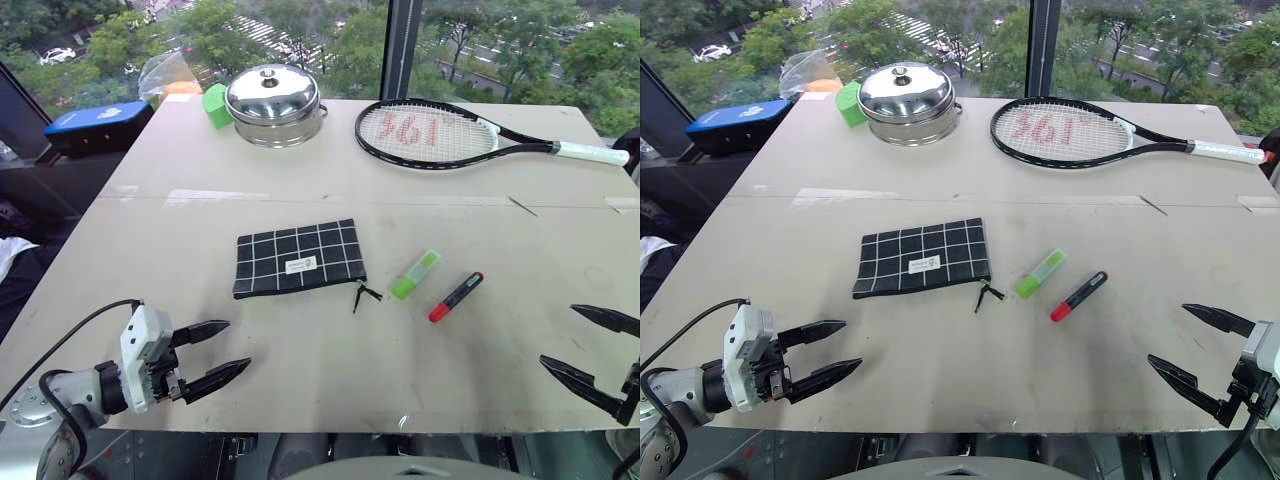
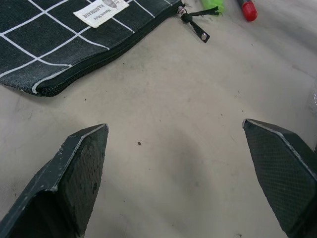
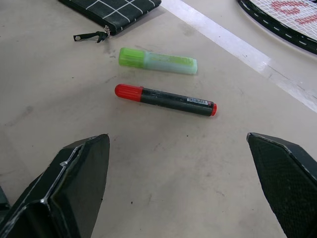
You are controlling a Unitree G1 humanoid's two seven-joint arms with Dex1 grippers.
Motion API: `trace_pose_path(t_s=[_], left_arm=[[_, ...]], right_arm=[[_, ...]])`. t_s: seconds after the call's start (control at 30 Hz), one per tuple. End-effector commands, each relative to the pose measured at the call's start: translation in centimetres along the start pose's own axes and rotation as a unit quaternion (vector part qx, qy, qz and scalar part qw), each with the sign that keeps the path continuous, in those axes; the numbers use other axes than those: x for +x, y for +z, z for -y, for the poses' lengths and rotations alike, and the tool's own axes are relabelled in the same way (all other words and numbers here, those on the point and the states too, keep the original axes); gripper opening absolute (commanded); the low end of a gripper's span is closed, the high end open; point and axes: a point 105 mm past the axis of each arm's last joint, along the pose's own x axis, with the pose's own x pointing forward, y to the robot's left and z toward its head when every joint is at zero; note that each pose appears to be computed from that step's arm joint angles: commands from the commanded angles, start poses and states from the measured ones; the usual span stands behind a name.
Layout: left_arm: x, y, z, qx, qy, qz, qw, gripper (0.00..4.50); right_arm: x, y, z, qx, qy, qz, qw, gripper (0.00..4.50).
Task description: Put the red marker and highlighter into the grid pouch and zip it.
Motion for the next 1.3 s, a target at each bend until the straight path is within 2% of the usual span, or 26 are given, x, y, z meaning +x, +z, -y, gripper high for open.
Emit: trace_pose_path(t_s=[0.03,0.13,0.2,0.33,0.5,0.63,0.83,1.0,1.13,1.3], left_arm=[[0.2,1.3,-1.1,-0.01,0.032,0.031,0.999,4.42],[0.5,3.1,-3.5,-0.052,0.089,0.08,0.991,4.42],[0.0,3.7,-4.6,-0.03,0.113,0.082,0.99,4.42],[-1.7,3.2,-5.7,0.136,0.124,0.011,0.983,4.42],[-3.5,1.5,-8.4,0.338,0.114,-0.081,0.931,4.42],[-1.5,1.3,-9.6,0.426,0.096,-0.086,0.895,4.42],[3.7,1.6,-10.0,0.49,0.038,-0.062,0.869,4.42],[7.3,1.9,-9.9,0.511,-0.001,-0.053,0.858,4.42],[9.1,2.0,-9.7,0.504,-0.027,-0.05,0.862,4.42],[10.0,1.9,-9.3,0.49,-0.054,-0.047,0.869,2.34]], right_arm=[[0.4,1.3,-0.2,-0.017,0.002,0.035,0.999,4.5],[2.5,3.2,-1.6,-0.017,0.033,0.095,0.995,4.5],[3.4,4.5,-2.9,-0.022,0.064,0.127,0.99,4.5],[4.7,6.0,-5.1,-0.03,0.121,0.152,0.981,4.5],[5.7,7.1,-6.3,-0.04,0.15,0.167,0.974,4.5],[6.0,7.2,-6.2,-0.042,0.149,0.17,0.973,4.5],[6.2,7.4,-6.0,-0.042,0.138,0.171,0.975,4.5],[6.6,7.6,-6.2,-0.043,0.134,0.17,0.975,4.5],[6.8,7.9,-6.5,-0.042,0.127,0.172,0.976,4.5],[7.2,8.4,-7.2,-0.034,0.122,0.179,0.976,4.5]])
